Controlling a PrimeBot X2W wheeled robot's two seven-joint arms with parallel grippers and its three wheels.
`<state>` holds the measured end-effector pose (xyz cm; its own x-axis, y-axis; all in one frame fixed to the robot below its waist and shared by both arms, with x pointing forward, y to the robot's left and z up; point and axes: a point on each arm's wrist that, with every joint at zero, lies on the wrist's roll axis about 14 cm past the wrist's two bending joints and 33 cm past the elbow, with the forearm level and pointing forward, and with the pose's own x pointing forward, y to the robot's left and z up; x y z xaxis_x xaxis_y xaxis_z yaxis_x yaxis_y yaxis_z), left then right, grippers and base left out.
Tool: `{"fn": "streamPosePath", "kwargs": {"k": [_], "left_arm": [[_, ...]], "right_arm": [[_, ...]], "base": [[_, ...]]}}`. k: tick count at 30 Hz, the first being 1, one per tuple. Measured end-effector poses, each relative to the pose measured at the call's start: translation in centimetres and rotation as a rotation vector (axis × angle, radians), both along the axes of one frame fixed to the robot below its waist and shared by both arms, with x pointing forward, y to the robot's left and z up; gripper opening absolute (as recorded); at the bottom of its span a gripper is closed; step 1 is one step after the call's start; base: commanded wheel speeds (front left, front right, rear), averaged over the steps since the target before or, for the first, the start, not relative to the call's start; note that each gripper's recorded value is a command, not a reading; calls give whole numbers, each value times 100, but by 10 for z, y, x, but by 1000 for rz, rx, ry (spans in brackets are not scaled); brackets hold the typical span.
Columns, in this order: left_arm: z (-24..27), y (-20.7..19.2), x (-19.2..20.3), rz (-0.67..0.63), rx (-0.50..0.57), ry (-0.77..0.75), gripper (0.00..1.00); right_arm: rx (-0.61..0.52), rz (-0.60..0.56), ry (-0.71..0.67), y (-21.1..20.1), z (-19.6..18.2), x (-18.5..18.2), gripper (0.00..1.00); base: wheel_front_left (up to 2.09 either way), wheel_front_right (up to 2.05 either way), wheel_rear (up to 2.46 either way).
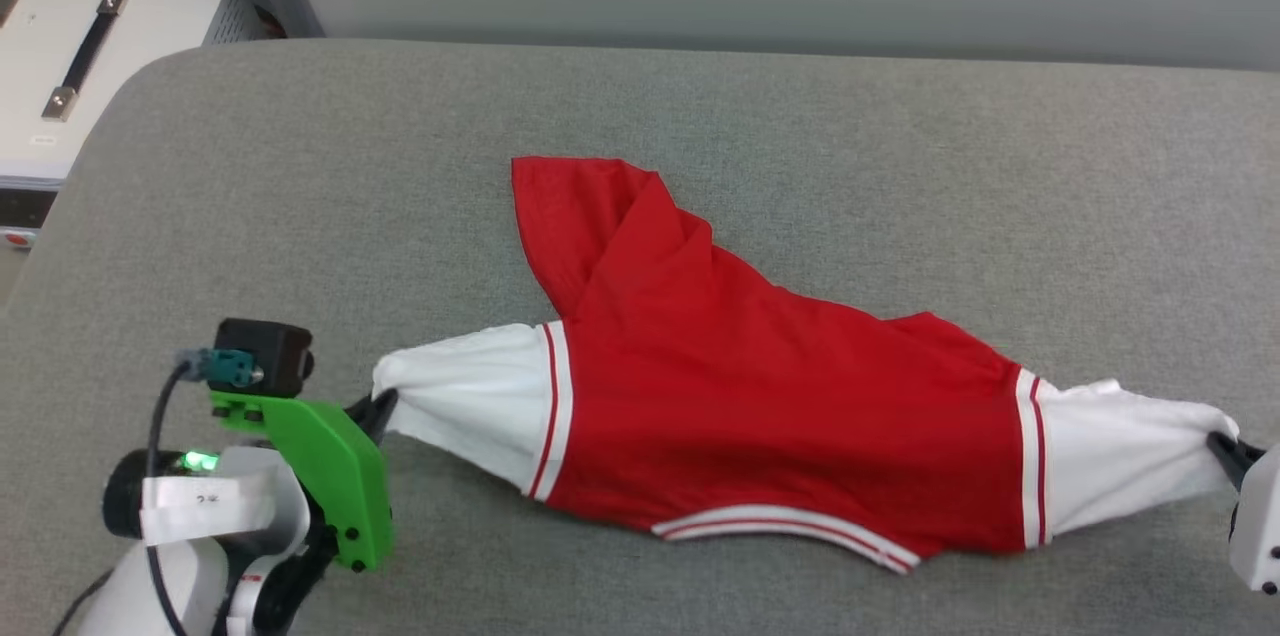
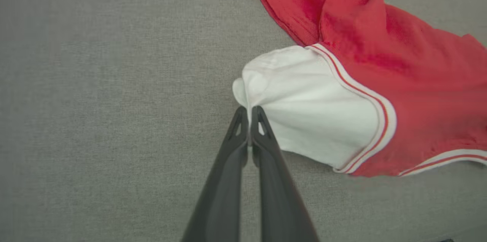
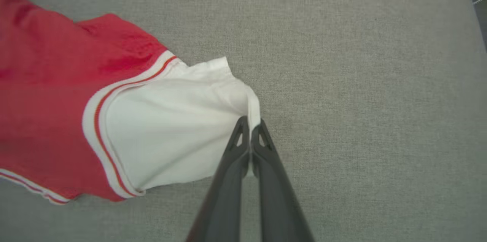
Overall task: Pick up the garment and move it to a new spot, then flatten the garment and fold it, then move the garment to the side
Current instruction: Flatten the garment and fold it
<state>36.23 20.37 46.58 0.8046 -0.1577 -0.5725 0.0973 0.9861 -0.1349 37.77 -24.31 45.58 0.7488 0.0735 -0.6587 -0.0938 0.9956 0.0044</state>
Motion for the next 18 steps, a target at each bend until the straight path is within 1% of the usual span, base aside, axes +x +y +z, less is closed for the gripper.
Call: {"fn": "streamPosePath", "kwargs": {"k": [4, 7, 9, 11, 15, 18], "left_arm": [[46, 8, 4, 10, 22, -141, 0], [83, 7, 5, 16, -8, -259, 0], [98, 6, 5, 6, -16, -304, 0], [115, 8, 7, -4, 5, -353, 0], [166, 10, 17, -4, 11, -528, 0], [194, 8, 22, -9, 2, -619, 0]], "right_arm": [[34, 15, -134, 3, 43, 12, 0], [24, 6, -255, -7, 85, 22, 0], [72, -8, -327, -9, 109, 27, 0], [107, -8, -384, -9, 130, 31, 0], [88, -12, -505, -18, 175, 37, 0], [78, -18, -594, -23, 206, 40, 0]], "base": [[0, 0, 0], [0, 0, 0], [0, 0, 0], [0, 0, 0], [0, 0, 0], [0, 0, 0]]}}
